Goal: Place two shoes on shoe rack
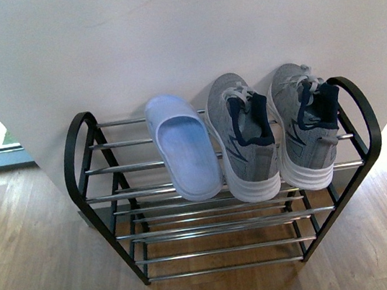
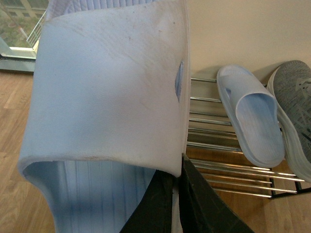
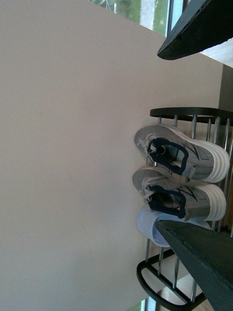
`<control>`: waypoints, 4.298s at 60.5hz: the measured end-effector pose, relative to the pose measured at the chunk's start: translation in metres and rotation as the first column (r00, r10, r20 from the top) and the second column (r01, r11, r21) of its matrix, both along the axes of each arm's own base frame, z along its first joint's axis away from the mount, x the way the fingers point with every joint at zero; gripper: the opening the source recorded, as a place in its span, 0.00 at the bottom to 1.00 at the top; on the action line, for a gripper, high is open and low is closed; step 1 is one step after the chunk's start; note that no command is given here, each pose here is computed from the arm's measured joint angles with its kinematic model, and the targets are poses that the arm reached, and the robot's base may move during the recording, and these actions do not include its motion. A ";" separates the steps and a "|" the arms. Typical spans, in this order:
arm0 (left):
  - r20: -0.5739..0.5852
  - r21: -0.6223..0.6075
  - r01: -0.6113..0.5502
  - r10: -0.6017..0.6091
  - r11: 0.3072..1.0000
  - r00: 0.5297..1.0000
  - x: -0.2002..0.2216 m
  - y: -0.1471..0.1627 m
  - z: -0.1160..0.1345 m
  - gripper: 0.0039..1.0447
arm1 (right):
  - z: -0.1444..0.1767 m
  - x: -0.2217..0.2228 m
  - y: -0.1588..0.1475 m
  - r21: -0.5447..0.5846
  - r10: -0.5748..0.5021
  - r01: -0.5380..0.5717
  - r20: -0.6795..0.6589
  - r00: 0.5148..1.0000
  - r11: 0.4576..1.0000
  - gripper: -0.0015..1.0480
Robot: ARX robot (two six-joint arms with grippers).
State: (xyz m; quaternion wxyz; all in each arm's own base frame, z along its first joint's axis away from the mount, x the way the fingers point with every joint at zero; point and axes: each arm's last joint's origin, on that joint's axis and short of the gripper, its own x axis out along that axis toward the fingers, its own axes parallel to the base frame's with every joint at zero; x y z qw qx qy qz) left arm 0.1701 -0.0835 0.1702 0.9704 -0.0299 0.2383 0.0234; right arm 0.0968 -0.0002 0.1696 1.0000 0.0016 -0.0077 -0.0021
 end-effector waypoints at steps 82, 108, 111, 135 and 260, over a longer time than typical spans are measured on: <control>-0.395 -0.121 -0.035 -0.016 0.992 0.918 0.235 -0.074 -0.103 0.01 | 0.000 0.000 0.000 0.000 0.000 0.000 0.000 1.000 1.000 0.91; -0.389 -0.137 0.055 -0.105 0.989 0.915 0.237 -0.102 -0.102 0.01 | 0.000 0.000 0.000 0.000 0.000 0.000 0.000 1.000 1.000 0.91; -0.394 -0.127 0.051 -0.098 0.991 0.914 0.237 -0.103 -0.102 0.01 | 0.000 0.000 0.000 0.000 0.000 0.000 0.000 1.000 1.000 0.91; -0.454 -0.047 0.001 -0.022 0.999 0.891 0.268 -0.096 -0.129 0.01 | 0.000 0.000 0.000 0.000 0.000 0.000 0.000 1.000 1.000 0.91; 0.456 -0.047 0.041 -0.015 0.998 0.890 -0.024 0.039 0.027 0.53 | 0.000 0.000 0.000 0.000 0.002 -0.002 0.000 1.000 1.000 0.91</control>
